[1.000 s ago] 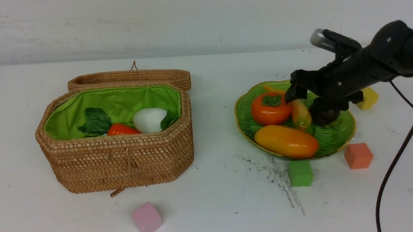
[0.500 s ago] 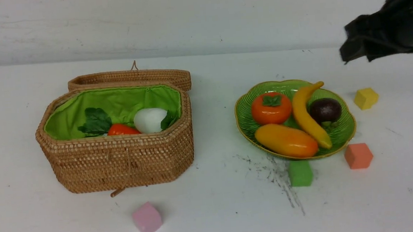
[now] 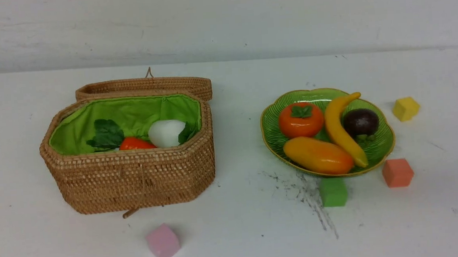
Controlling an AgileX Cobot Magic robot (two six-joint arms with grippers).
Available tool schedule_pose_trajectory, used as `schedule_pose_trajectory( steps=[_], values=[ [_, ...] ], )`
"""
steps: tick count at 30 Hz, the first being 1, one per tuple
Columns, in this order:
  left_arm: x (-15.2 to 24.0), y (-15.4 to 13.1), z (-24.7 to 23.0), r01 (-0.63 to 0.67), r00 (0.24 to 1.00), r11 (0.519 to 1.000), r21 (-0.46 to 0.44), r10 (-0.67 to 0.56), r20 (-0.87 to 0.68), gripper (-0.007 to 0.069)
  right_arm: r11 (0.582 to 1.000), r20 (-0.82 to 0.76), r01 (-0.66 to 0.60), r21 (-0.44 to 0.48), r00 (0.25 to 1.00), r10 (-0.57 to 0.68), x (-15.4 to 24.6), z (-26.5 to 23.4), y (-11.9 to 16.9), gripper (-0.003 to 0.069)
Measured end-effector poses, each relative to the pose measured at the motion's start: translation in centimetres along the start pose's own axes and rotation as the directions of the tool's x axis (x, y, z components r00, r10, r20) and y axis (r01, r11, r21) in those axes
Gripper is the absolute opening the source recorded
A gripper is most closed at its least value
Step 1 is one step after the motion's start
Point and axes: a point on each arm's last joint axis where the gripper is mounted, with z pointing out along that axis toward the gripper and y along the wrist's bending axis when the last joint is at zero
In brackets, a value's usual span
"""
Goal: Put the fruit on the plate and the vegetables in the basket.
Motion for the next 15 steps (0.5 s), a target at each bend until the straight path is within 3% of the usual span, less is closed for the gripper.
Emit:
schedule_pose_trajectory(
  steps=[5, 15],
  values=[
    [0.0, 0.0, 0.0, 0.000, 1.000, 1.000, 0.000, 0.000, 0.000, 0.0239, 1.000, 0.071, 0.011, -0.002, 0.997, -0.011, 3.0, -1.6, 0.3, -0.0008],
    [0.0, 0.0, 0.0, 0.000, 1.000, 1.000, 0.000, 0.000, 0.000, 0.0239, 0.999, 0.261, 0.034, -0.038, 0.965, -0.023, 4.9, -5.7, 1.5, -0.0006]
  ],
)
